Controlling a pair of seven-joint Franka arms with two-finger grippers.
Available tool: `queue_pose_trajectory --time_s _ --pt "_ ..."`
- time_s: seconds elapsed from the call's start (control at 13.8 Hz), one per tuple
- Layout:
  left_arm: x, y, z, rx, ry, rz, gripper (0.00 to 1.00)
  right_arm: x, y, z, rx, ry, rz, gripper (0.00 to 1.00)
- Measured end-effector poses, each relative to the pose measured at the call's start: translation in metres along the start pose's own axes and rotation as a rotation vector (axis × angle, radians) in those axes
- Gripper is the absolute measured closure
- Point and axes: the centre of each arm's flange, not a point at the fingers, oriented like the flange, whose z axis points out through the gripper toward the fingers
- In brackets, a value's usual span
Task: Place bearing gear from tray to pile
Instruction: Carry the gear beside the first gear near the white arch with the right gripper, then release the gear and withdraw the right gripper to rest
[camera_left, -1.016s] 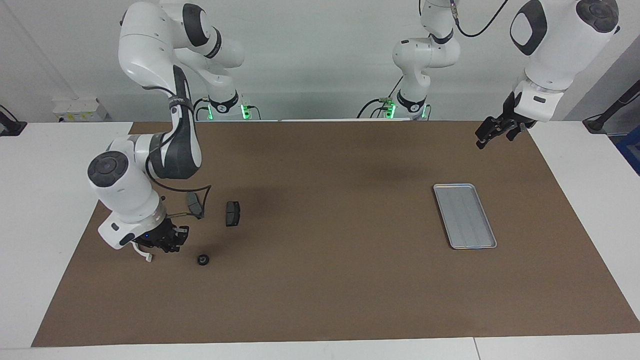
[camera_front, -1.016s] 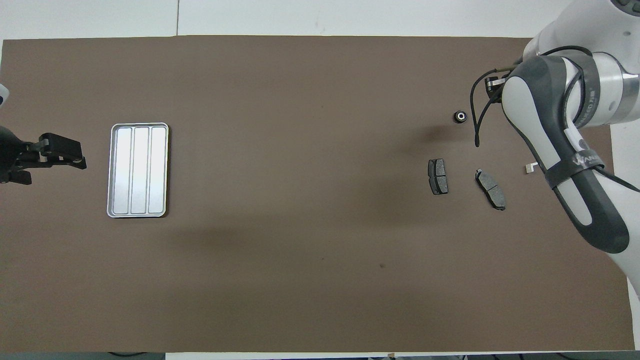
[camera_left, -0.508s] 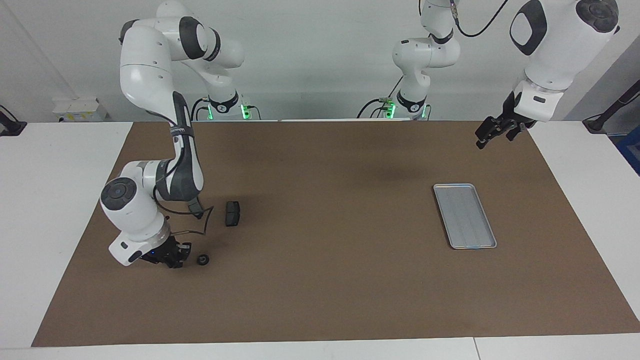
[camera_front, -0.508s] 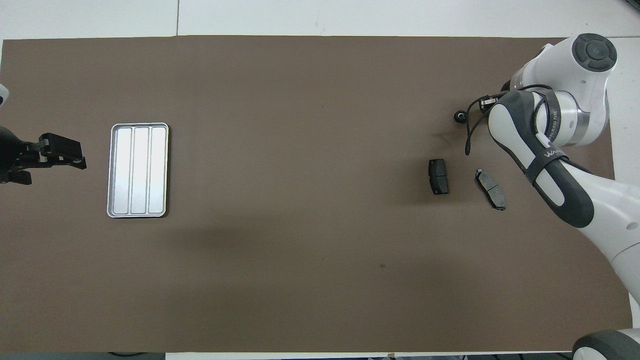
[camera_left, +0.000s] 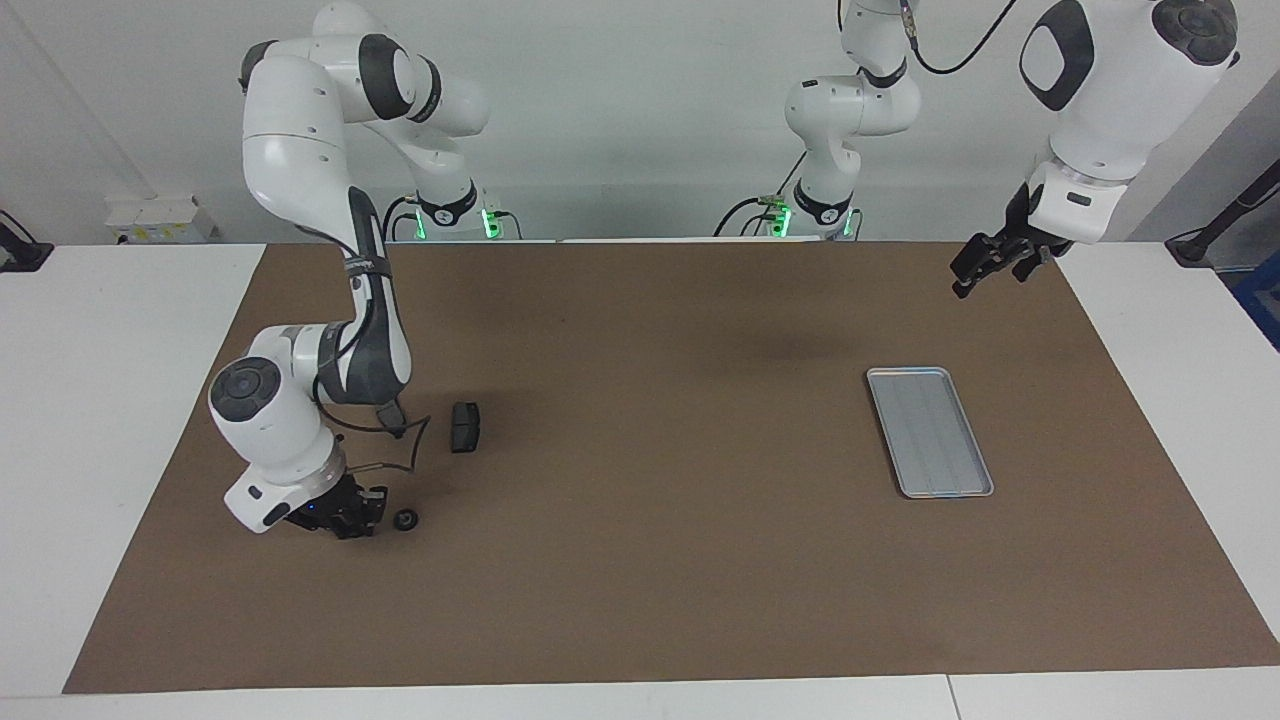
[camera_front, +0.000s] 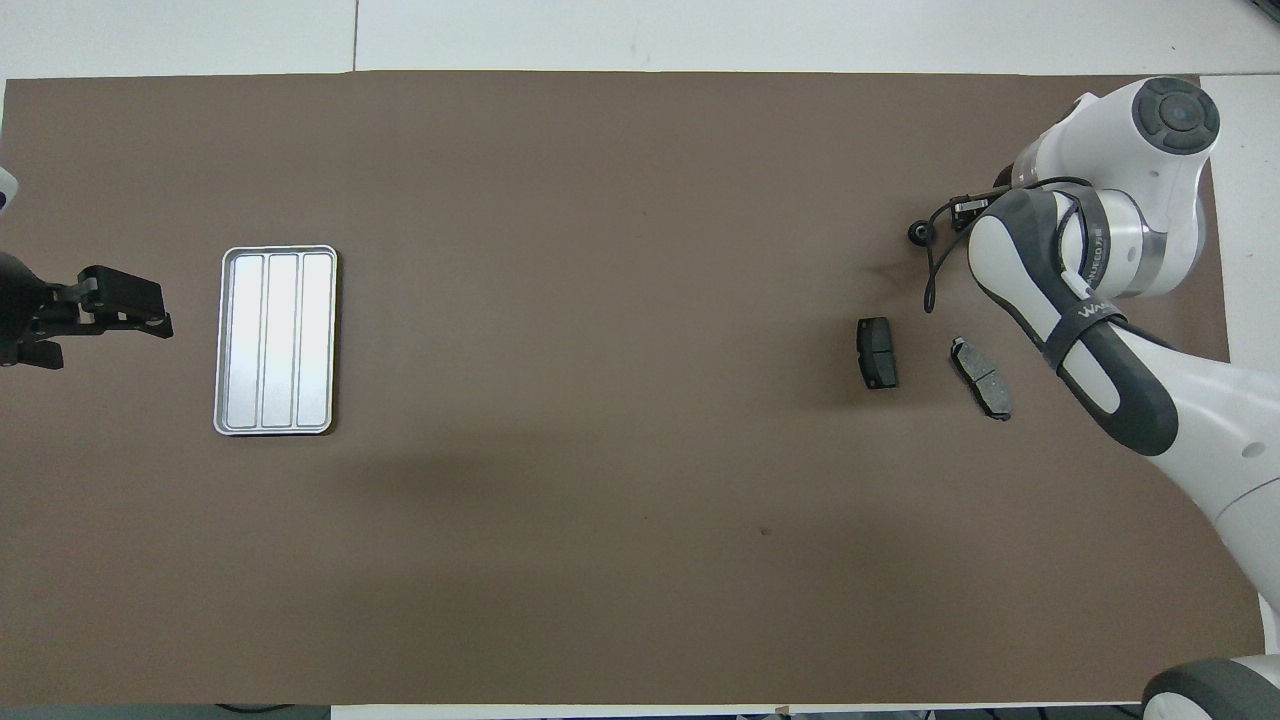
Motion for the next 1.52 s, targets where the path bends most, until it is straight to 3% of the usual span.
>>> queue_pose_trajectory --time_s 0.15,0.29,0.65,0.87,1.31,1.52 --pt "0.000 0.000 0.000 0.000 0.000 0.000 0.00 0.000 -0.009 -0.023 0.002 -0.026 -0.007 0.24" --pt "0.000 0.000 0.000 0.000 0.000 0.000 0.00 -0.001 -0.029 -0.079 -0.007 -0.044 -0.012 0.02" --pt "0.000 0.000 0.000 0.000 0.000 0.000 0.00 -0.038 -0.073 -0.233 -0.037 -0.033 -0.019 0.00" --pt "0.000 0.000 0.000 0.000 0.000 0.000 0.00 -0.070 -0.075 -0.298 -0.046 -0.040 -0.013 0.00" --pt "0.000 0.000 0.000 0.000 0.000 0.000 0.00 -0.120 -0.079 -0.366 -0.013 -0.071 0.005 0.00" --pt "0.000 0.000 0.000 0.000 0.000 0.000 0.00 -0.138 -0.052 -0.381 0.027 -0.083 0.060 0.00"
